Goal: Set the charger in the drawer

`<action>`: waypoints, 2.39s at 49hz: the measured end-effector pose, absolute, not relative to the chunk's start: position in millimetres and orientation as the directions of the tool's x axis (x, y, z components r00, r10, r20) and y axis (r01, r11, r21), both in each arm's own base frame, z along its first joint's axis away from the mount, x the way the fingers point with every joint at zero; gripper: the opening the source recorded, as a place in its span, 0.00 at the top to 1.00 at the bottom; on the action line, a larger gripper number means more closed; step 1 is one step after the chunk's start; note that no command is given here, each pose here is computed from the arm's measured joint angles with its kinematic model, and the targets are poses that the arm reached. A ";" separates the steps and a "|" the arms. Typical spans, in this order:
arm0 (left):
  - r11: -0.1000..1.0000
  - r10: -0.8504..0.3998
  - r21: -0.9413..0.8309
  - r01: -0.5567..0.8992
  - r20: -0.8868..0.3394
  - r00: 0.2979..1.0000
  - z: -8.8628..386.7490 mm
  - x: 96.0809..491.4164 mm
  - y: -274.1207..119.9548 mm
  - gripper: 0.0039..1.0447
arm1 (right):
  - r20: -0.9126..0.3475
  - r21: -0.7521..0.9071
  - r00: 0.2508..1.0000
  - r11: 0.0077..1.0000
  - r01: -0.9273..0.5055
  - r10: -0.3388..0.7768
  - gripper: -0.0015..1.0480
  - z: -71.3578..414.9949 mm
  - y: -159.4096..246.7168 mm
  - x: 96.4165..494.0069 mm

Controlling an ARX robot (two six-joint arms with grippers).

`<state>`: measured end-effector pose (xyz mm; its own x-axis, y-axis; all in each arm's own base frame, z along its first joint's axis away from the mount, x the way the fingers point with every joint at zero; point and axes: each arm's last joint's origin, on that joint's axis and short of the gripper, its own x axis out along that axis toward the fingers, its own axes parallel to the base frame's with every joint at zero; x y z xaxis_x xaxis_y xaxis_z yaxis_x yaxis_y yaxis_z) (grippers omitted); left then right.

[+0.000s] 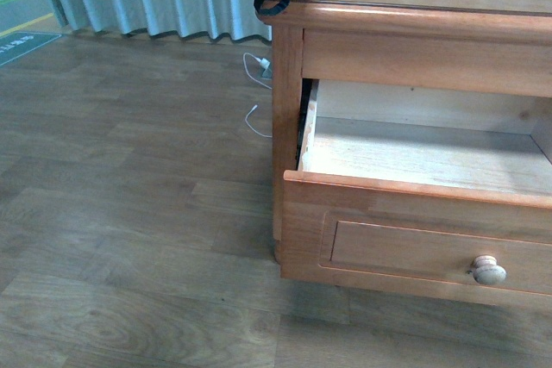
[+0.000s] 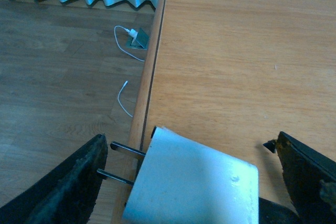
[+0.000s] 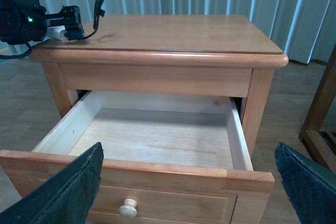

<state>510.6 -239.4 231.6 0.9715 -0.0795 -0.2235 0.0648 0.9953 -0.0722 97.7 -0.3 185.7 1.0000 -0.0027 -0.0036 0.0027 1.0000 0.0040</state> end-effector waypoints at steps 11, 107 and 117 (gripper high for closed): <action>0.996 -0.086 -0.050 0.076 -0.236 0.968 232.2 510.0 -240.3 0.26 | -0.004 0.004 1.000 1.000 0.003 -0.003 0.08 185.7 -0.3 97.7; 0.875 -0.483 -0.114 0.470 -0.232 0.844 212.4 370.5 -311.5 0.35 | -0.003 0.004 1.000 1.000 0.003 -0.003 0.08 185.8 -0.3 97.7; 0.890 -0.453 -0.094 0.447 -0.312 0.835 177.4 378.1 -316.9 0.35 | -0.004 0.004 1.000 1.000 0.003 -0.003 0.08 185.7 -0.3 97.7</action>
